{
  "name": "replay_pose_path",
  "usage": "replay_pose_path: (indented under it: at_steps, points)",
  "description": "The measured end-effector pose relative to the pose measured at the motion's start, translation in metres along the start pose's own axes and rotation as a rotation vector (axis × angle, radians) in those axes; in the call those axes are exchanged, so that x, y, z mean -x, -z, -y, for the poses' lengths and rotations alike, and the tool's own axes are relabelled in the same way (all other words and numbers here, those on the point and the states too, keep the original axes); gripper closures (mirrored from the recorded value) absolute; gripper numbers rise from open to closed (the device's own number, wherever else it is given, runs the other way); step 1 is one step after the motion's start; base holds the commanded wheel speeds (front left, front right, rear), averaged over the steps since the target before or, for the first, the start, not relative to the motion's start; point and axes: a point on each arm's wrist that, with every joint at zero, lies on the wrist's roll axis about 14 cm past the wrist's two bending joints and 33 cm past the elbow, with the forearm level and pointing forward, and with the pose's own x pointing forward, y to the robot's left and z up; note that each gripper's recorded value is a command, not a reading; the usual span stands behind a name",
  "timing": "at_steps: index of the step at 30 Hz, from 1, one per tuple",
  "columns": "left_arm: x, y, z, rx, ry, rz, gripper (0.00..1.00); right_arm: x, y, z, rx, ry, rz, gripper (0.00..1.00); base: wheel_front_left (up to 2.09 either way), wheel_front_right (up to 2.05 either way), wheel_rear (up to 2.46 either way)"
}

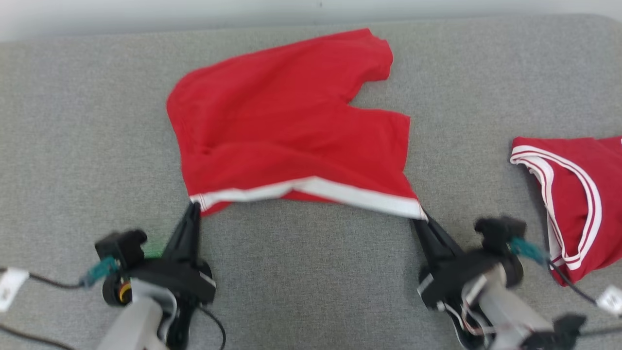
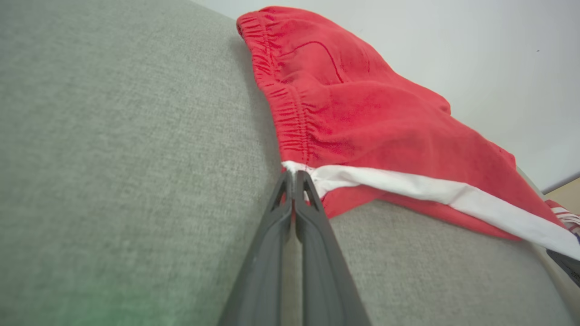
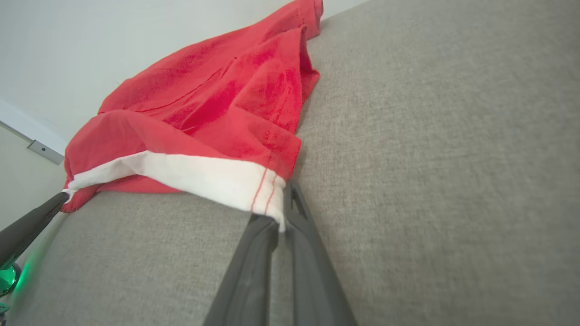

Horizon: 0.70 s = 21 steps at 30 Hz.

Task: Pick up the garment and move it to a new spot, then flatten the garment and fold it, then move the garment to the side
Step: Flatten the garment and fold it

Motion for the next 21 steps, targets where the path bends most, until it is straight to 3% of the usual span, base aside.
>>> replay_pose_path:
  at_steps: [12, 21]
  points:
    - [0.086, 0.024, 0.018, 0.088, 0.086, -0.105, 1.00, 0.087, 0.025, -0.011, -0.070, 0.041, 0.007, 1.00, 0.00, 0.00, 0.00]
    - [0.149, 0.030, 0.033, 0.112, 0.085, -0.223, 1.00, 0.132, 0.034, -0.029, -0.102, 0.044, -0.041, 1.00, 0.00, 0.00, 0.00]
